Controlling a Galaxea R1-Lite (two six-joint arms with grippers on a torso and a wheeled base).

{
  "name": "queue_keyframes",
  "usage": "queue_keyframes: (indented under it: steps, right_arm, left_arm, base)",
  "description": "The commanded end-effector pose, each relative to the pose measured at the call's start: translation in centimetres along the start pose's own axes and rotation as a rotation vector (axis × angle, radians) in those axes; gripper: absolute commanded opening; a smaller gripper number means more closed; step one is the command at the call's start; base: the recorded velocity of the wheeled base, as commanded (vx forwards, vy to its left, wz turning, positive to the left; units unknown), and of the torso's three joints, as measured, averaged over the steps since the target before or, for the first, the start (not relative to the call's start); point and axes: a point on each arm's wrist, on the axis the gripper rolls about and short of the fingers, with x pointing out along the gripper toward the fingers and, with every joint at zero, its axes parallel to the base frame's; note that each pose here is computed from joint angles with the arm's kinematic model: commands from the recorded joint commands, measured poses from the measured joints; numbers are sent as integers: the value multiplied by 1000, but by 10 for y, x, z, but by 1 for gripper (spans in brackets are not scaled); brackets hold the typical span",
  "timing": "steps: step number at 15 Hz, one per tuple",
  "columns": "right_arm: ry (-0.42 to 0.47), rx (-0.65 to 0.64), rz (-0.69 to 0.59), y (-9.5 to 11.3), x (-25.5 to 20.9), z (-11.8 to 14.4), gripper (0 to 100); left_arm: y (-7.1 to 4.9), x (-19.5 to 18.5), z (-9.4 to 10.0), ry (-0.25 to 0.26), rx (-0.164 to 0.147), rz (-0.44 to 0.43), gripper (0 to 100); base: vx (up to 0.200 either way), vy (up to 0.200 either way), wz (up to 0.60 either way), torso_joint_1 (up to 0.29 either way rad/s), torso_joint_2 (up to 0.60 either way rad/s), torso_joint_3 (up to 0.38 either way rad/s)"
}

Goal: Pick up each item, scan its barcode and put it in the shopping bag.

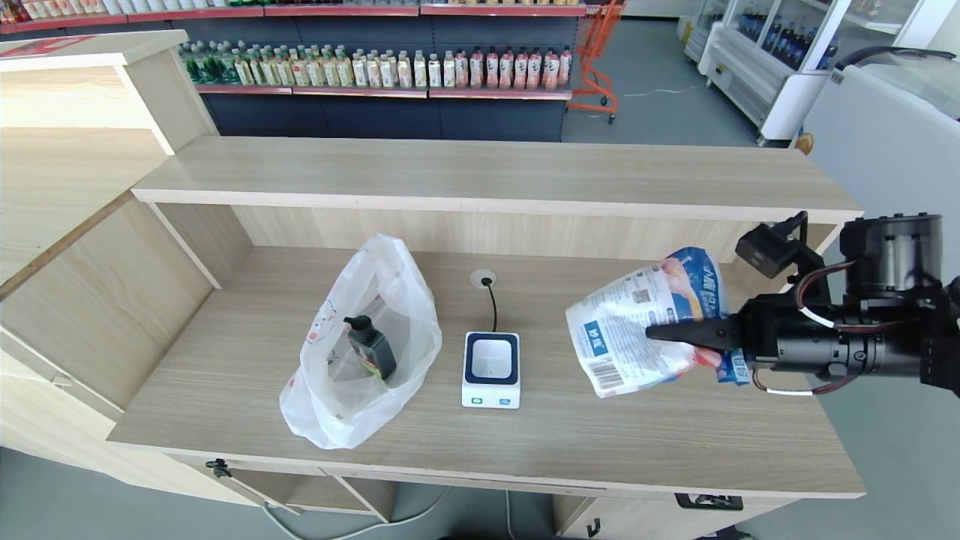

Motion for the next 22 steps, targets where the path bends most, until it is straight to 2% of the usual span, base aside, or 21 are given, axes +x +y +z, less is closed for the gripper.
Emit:
queue_keyframes:
  steps: [1, 6, 10, 22]
  right_arm:
    - [16, -53, 92, 27, -5, -6, 0]
    - [80, -87, 171, 44, -2, -29, 0]
    - [105, -108, 179, 44, 0, -41, 0]
    - [122, -127, 204, 50, 4, -43, 0]
  left_arm:
    - [0, 0, 0, -1, 0, 0, 100]
    - [0, 0, 0, -1, 0, 0, 100]
    - [0, 0, 0, -1, 0, 0, 100]
    - [0, 0, 0, -1, 0, 0, 100]
  base:
    - [0, 0, 0, 0, 0, 0]
    - [0, 0, 0, 0, 0, 0]
    - [0, 0, 0, 0, 0, 0]
    - [0, 0, 0, 0, 0, 0]
